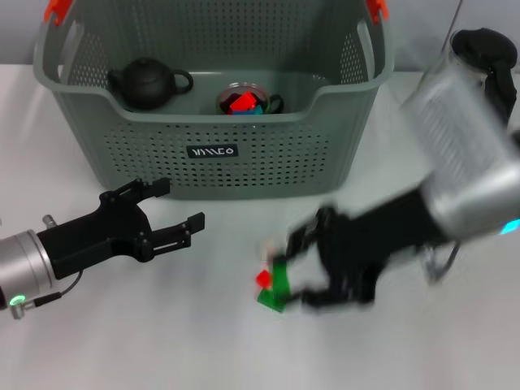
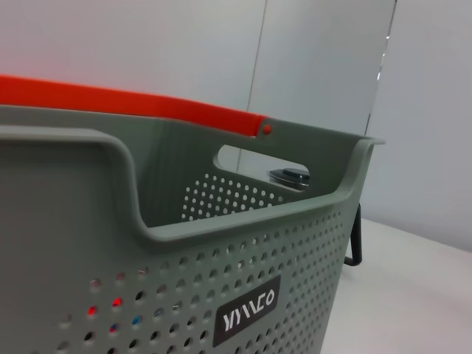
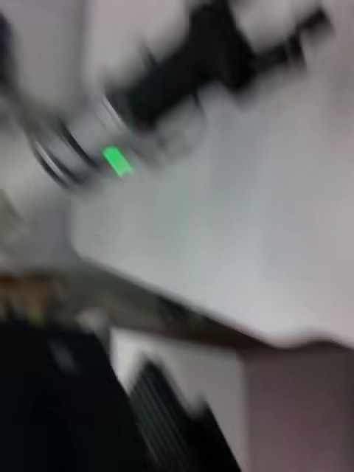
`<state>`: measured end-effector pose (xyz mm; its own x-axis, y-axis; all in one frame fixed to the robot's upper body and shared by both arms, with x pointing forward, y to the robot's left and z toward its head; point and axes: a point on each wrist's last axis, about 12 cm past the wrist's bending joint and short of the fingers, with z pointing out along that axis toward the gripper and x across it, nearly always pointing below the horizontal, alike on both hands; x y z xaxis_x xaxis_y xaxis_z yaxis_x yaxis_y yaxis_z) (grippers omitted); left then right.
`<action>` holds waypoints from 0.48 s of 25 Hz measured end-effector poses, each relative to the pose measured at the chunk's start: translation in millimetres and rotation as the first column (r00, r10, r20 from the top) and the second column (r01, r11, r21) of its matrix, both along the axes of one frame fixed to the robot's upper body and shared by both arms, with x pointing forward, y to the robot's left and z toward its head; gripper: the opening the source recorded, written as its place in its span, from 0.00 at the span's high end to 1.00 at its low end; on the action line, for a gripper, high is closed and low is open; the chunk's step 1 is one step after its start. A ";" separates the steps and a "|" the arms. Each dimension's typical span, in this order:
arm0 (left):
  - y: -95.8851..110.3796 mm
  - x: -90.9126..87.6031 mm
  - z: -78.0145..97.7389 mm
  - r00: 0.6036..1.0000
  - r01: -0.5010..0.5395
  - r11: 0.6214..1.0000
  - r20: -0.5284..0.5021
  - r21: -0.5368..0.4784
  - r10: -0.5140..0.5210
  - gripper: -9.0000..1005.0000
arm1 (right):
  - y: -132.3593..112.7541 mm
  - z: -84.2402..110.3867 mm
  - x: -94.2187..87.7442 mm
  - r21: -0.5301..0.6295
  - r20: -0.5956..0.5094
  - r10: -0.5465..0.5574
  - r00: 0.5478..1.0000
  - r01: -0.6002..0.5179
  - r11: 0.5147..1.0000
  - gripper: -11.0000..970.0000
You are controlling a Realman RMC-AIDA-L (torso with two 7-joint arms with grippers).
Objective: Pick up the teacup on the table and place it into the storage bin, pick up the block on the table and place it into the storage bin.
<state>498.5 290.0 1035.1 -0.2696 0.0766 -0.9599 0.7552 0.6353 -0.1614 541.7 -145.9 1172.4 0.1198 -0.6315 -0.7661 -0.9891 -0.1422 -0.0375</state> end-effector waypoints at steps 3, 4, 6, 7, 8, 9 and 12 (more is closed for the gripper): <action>-0.7 1.3 0.1 1.000 -0.001 1.000 0.000 0.003 0.001 0.13 | -12.2 28.9 10.9 0.058 0.029 -0.121 0.992 0.120 0.991 0.54; -1.0 1.5 0.1 1.000 0.000 1.000 0.001 0.003 0.000 0.13 | -14.8 36.2 14.5 0.072 0.031 -0.156 0.987 0.153 0.986 0.54; -1.3 1.6 0.1 1.000 0.001 1.000 0.000 0.003 -0.001 0.13 | -18.1 48.9 22.8 0.101 0.037 -0.215 0.976 0.211 0.972 0.54; -1.6 1.7 0.1 1.000 0.001 1.000 0.000 0.002 -0.001 0.13 | -18.6 55.1 27.1 0.120 0.042 -0.245 0.969 0.238 0.964 0.54; -1.9 1.8 0.1 1.000 0.002 1.000 0.000 0.002 -0.002 0.13 | -17.6 60.2 31.8 0.142 0.045 -0.279 0.959 0.270 0.952 0.54; -1.9 1.9 0.1 1.000 0.001 1.000 0.000 0.002 -0.001 0.13 | -16.2 63.9 35.8 0.161 0.049 -0.306 0.951 0.295 0.942 0.54; -2.1 1.9 0.1 1.000 0.002 1.000 0.001 0.002 -0.002 0.13 | -5.2 69.4 53.5 0.207 0.054 -0.417 0.907 0.399 0.893 0.54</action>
<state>500.4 287.9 1035.2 -0.2690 0.0785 -0.9599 0.7563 0.6344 -0.1601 595.2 -151.0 1241.9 -0.0404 -0.4867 -0.8726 -0.9489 0.2921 -0.1190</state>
